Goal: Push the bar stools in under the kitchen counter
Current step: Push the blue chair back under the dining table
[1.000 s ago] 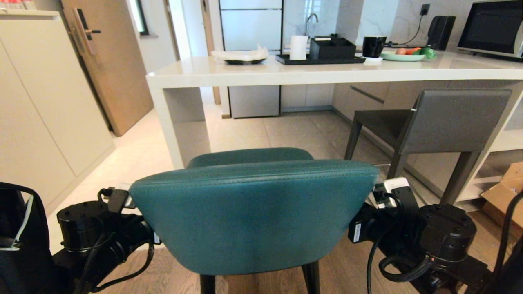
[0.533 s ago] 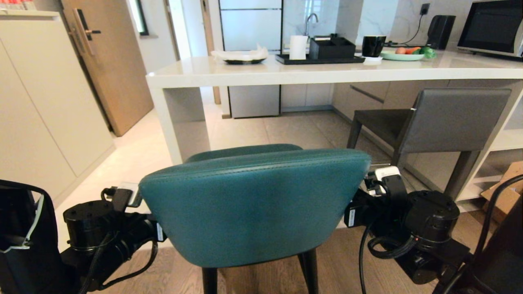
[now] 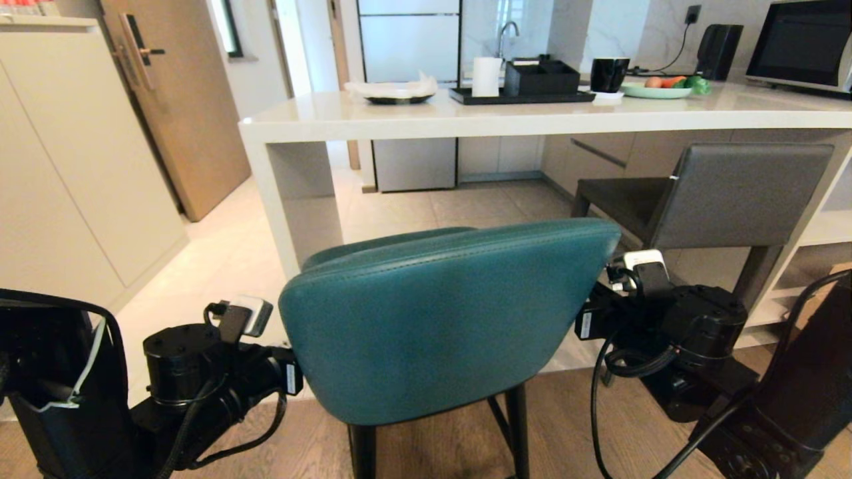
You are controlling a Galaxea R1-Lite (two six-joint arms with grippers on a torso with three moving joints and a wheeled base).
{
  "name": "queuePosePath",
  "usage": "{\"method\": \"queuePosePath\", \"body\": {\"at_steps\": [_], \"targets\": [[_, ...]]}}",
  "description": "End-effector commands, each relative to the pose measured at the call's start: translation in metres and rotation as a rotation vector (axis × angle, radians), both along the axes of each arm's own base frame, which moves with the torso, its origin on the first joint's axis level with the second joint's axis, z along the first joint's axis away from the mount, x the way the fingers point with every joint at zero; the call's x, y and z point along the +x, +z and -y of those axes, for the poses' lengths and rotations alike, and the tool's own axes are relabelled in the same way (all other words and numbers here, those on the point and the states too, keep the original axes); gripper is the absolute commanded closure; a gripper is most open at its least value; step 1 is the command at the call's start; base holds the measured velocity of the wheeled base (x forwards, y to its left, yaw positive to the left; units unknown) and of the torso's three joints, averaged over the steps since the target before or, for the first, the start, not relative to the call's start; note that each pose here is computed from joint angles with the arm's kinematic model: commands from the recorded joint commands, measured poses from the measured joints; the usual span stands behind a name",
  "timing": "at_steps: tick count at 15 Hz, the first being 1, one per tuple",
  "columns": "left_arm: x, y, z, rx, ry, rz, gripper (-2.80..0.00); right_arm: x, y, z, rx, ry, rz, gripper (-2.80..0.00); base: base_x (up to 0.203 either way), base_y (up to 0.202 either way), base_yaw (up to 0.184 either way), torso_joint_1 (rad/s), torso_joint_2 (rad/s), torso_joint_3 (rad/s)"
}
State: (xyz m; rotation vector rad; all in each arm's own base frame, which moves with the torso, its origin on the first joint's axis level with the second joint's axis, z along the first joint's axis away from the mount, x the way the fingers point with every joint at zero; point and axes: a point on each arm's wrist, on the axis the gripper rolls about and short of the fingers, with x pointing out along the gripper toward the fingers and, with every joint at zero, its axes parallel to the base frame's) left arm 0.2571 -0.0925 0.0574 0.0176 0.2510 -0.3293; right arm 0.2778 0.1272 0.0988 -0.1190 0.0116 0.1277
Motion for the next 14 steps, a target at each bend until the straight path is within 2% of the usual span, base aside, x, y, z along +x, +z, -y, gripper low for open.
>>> {"method": "queuePosePath", "body": {"at_steps": [1,3,6,8,11,14], "targets": [[0.014,-0.003,0.009,0.002,0.045,0.032,0.0,-0.011,0.007,0.002,0.007,0.009,0.012,0.0,0.0,0.0,0.0,0.0,0.0,0.0],[0.028,-0.001,0.019,-0.002,0.094,0.077,0.0,-0.019,0.006,0.002,-0.001,0.023,-0.002,0.0,0.0,0.0,0.0,0.0,0.0,0.0],[0.037,0.001,0.031,-0.014,0.084,0.112,0.0,-0.023,0.0,0.004,-0.011,0.025,-0.028,0.0,0.0,0.0,0.0,0.0,0.0,0.0],[0.048,0.008,0.034,-0.022,0.106,0.137,0.0,-0.024,-0.003,0.004,-0.015,0.026,-0.041,0.0,0.0,0.0,0.0,0.0,0.0,0.0],[0.064,0.008,0.023,-0.012,0.209,0.147,0.0,-0.025,-0.008,-0.003,-0.025,0.048,-0.056,0.0,0.0,0.0,0.0,0.0,0.0,0.0],[0.07,0.003,0.013,-0.001,0.244,0.137,0.0,-0.026,-0.013,-0.008,-0.03,0.065,-0.071,0.0,0.0,0.0,0.0,0.0,0.0,0.0]]}}
